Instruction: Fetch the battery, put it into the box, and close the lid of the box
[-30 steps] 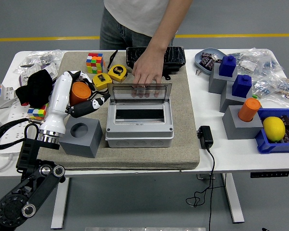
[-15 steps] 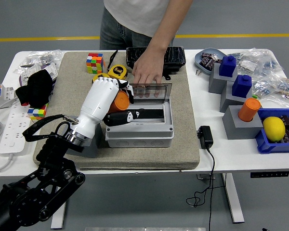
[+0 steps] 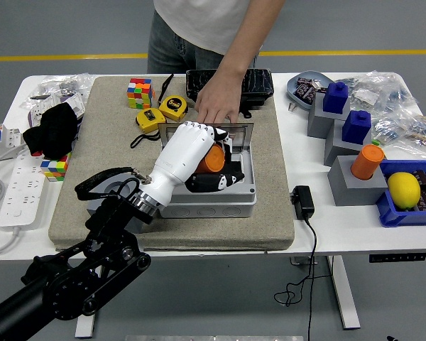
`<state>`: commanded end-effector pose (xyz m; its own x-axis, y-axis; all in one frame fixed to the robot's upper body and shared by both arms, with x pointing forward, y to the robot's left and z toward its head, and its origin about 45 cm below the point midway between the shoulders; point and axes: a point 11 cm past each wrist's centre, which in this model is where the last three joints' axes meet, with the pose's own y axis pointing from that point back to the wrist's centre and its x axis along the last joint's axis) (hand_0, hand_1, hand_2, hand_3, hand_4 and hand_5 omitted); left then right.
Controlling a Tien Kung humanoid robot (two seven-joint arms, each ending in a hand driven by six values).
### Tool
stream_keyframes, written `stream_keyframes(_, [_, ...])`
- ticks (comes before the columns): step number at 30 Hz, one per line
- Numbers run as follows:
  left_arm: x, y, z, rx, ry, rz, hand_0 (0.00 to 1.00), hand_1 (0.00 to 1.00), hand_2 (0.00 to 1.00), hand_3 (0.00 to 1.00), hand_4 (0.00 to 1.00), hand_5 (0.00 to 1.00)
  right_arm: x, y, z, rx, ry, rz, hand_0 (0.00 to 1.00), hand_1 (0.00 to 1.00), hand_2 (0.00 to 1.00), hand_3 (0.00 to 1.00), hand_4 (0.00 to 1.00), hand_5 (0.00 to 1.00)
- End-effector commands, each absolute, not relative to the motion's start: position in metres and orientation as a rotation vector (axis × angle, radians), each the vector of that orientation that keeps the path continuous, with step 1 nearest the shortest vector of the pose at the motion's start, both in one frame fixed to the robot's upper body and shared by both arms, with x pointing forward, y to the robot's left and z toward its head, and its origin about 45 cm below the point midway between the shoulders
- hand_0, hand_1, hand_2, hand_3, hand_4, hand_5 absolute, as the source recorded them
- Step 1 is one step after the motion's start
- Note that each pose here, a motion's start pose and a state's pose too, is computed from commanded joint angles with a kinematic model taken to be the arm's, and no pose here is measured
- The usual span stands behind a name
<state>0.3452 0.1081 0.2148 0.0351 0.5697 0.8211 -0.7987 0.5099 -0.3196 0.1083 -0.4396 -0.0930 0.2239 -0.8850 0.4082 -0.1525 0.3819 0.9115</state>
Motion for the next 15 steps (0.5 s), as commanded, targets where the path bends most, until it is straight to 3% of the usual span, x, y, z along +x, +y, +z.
stream_keyframes(15, [0.362, 0.099, 0.197, 0.288, -1.063, 1.067, 0.053, 0.002, 0.002, 0.002, 0.958, 0.175, 0.110, -0.439, -0.093, 1.086, -1.261, -0.670, 0.829, 0.728, 0.667, 0.645, 0.998, 0.845])
